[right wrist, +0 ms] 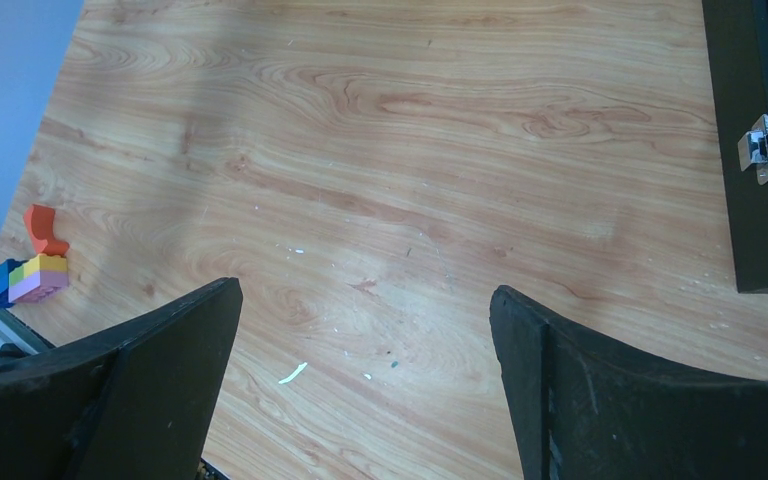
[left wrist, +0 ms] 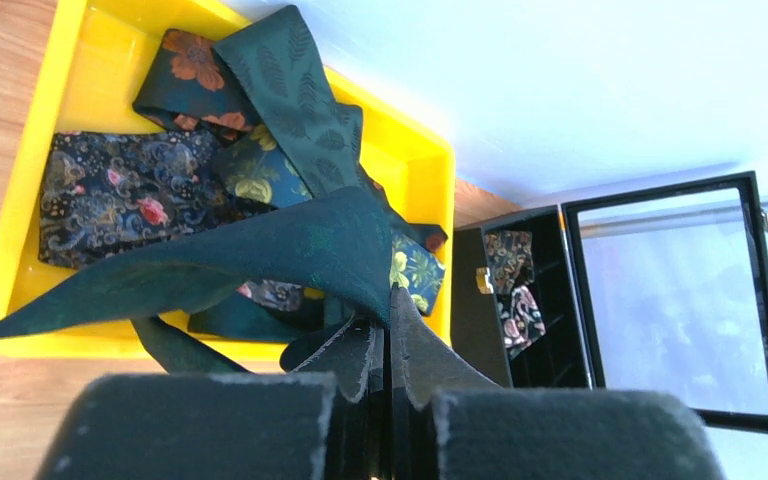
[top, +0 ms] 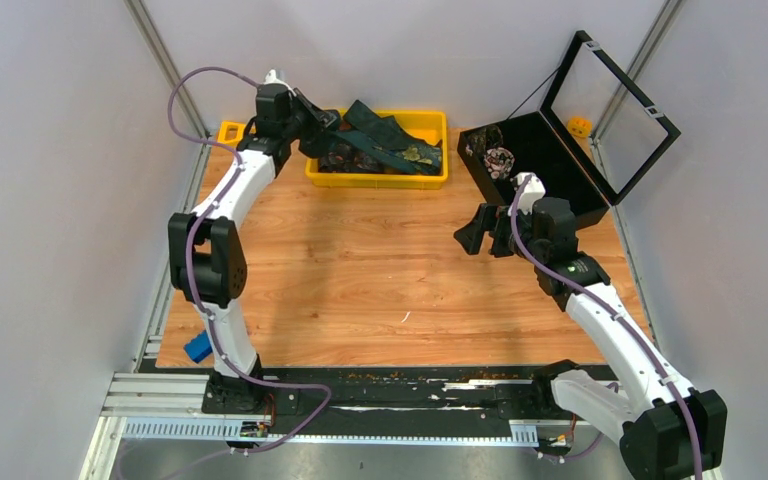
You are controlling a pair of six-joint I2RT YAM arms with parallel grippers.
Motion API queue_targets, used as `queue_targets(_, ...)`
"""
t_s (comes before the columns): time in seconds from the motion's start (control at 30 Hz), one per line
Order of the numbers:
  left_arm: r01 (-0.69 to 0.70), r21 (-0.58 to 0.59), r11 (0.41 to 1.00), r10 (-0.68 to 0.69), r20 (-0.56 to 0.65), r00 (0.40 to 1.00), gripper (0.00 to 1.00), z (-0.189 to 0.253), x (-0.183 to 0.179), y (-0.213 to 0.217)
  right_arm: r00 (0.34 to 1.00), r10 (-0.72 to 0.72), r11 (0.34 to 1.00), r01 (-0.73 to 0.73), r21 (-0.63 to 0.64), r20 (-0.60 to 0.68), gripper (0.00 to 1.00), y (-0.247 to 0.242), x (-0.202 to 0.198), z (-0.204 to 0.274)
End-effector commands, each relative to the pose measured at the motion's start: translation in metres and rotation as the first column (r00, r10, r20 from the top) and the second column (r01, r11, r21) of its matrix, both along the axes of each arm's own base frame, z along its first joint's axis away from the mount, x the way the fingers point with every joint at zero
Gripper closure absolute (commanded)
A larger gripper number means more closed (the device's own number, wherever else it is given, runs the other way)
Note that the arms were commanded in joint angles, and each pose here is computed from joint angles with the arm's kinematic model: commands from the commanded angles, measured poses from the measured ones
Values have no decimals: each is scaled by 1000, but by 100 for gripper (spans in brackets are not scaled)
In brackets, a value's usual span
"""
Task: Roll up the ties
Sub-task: Pick up the tie from the bin.
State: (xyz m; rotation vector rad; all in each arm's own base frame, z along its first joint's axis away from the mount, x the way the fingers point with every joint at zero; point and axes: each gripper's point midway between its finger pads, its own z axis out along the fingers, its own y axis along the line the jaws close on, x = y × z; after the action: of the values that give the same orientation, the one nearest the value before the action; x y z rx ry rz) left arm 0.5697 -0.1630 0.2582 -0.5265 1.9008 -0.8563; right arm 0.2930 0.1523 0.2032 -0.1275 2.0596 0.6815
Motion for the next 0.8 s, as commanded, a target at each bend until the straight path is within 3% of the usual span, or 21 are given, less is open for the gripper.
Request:
queue_targets(0.0, 23, 5, 1000, -23, 71, 997, 100, 40, -28, -7, 999, -19, 1000, 19, -7, 40, 3, -3, 6, 10)
queue_targets(0.27, 9, -4, 1000, -9, 128, 992, 100, 83, -92, -3, 999, -17, 1000, 17, -11, 40, 3, -3, 7, 8)
queue_targets(0.5, -13, 34, 999, 7, 196, 981, 100, 129, -160, 15, 993, 65, 998, -67, 16, 103, 2, 8, 0, 16)
queue_targets(0.77, -84, 221, 972, 17, 287, 958, 100, 183, -236, 56, 987, 72, 997, -75, 15, 141, 2, 8, -1, 20)
